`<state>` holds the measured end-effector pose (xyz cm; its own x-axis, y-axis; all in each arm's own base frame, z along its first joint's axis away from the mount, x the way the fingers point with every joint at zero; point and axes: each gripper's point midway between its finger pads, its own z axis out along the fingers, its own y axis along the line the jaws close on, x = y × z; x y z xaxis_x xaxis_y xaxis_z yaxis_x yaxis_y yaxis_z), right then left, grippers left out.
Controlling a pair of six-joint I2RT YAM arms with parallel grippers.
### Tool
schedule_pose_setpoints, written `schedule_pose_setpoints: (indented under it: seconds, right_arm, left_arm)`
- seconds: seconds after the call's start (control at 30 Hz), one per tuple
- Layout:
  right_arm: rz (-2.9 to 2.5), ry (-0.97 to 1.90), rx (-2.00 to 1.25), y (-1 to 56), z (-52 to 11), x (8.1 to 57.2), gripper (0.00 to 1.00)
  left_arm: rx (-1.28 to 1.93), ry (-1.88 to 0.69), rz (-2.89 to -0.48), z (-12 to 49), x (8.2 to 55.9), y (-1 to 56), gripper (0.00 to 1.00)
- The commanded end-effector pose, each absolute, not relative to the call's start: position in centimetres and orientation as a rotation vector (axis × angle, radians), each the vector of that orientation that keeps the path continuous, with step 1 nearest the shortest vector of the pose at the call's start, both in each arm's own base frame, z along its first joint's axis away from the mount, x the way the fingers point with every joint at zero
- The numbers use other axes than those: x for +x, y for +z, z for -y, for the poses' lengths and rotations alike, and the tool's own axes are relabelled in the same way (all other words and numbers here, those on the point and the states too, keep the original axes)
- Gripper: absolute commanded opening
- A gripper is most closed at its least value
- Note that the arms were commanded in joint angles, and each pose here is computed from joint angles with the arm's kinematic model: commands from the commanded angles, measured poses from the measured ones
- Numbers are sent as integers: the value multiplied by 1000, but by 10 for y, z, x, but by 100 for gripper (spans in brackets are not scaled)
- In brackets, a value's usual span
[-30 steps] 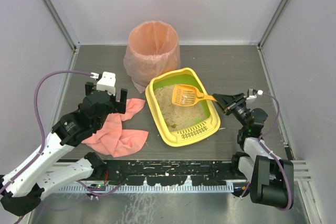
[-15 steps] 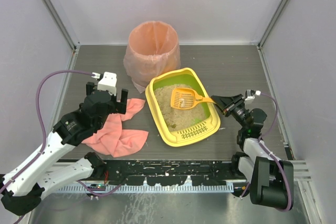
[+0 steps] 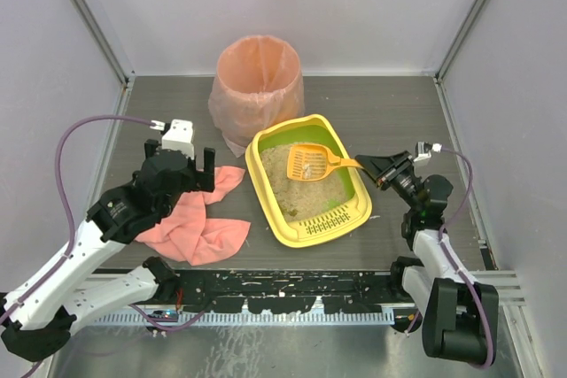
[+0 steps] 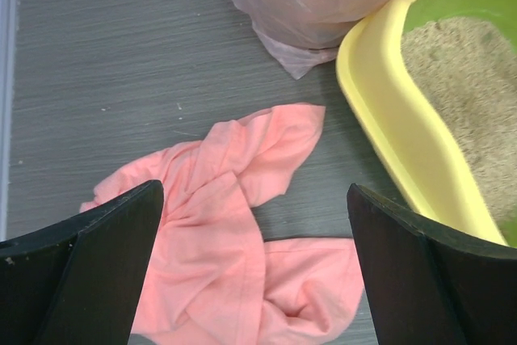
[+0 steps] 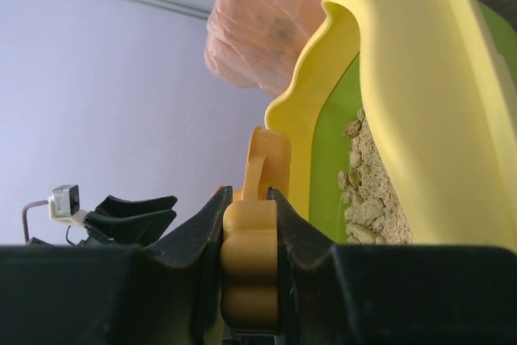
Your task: Clean the litter box
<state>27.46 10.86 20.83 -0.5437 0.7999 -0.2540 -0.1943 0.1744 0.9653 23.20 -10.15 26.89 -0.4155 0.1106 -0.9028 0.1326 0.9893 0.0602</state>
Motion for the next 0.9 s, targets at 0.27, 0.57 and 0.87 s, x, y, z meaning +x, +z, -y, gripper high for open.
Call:
schedule_pose_setpoints:
  seconds: [0.27, 0.57, 0.87]
  right_arm:
    - [-1446, 1393, 411, 320, -106, 313, 1]
    - [-1327, 1375, 308, 386, -134, 362, 1]
    - [-1209, 1313, 143, 442, -158, 414, 1]
  left_arm:
    - [50, -239, -1995, 118, 224, 281, 98]
    - [71, -366, -2062, 138, 213, 254, 98]
    - [78, -375, -2118, 138, 205, 237, 98]
